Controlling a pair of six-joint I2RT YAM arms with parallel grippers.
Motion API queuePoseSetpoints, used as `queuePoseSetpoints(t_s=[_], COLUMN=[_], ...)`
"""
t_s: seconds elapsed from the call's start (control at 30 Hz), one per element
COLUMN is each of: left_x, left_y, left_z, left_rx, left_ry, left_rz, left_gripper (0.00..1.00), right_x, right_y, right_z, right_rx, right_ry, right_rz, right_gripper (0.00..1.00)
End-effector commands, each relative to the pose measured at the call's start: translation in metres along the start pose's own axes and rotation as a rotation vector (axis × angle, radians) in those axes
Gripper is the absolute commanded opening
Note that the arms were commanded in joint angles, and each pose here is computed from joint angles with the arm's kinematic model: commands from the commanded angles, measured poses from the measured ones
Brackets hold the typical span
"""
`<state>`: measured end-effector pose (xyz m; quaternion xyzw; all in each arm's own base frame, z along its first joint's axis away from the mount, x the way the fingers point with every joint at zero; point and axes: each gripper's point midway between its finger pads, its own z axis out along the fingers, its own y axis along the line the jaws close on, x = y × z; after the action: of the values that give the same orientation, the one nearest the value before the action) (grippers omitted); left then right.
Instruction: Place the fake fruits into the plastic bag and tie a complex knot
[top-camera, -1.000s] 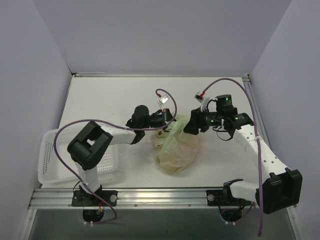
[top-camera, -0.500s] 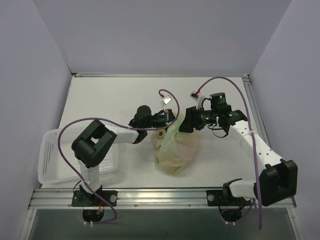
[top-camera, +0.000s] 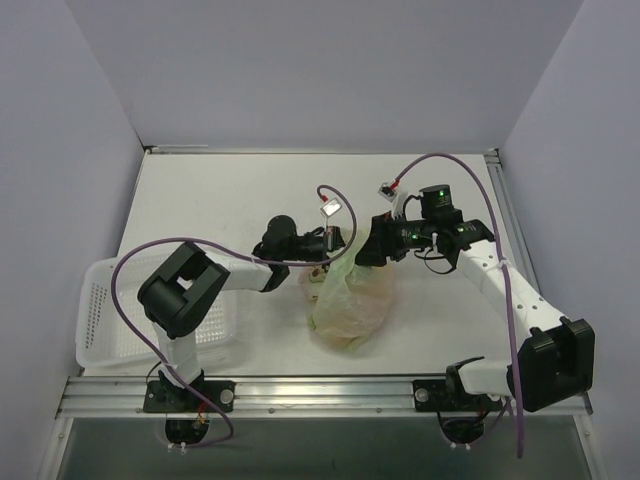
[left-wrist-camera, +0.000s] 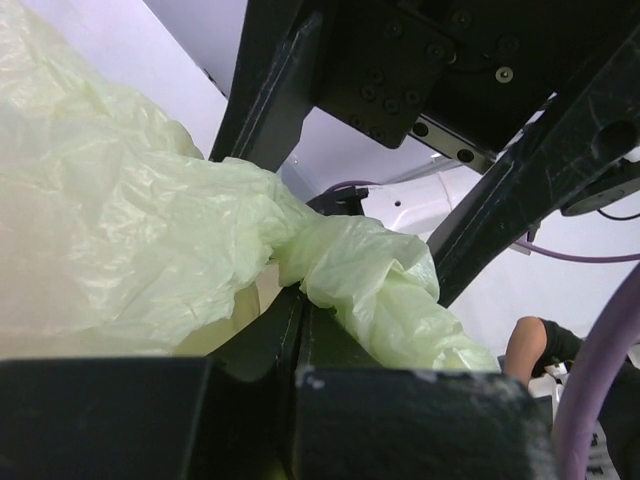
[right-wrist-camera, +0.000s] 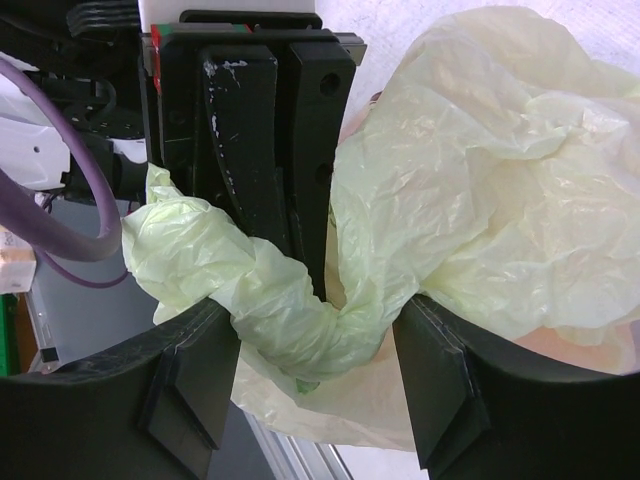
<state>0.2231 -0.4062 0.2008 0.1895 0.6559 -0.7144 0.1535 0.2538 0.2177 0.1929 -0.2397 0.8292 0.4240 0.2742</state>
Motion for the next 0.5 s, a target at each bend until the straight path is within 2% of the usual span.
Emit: queuePoseSetpoints(t_s=[0.0,0.2,0.3,0.47], left_x=[0.009,0.0,-0.012,-0.029], left_y=[-0.034,-0.046,-0.056,-0.06], left_z=[-0.002,0.008,0.013,0.017], left_rx=[0.101,0.159,0.204,0.206], left_ry=[0.067,0.073,0.008,-0.069], left_rz=[0.11,0.162,0.19,0.207], left_gripper=[0.0,0.0,0.0,0.0], right_x=[-0.023,-0.017,-0.017,-0.015], right_y=[0.01,0.017,0.022,0.026], right_z=[-0.005,-0.002,0.001,-0.004], right_rx=[-0.036,-0.059,-0.072,-0.066], right_ry=[-0.063,-0.05,-0.049,-0.047], right_rz=[-0.077,-0.064,-0.057,-0.06], right_gripper=[0.6,0.61,0.61,0.7])
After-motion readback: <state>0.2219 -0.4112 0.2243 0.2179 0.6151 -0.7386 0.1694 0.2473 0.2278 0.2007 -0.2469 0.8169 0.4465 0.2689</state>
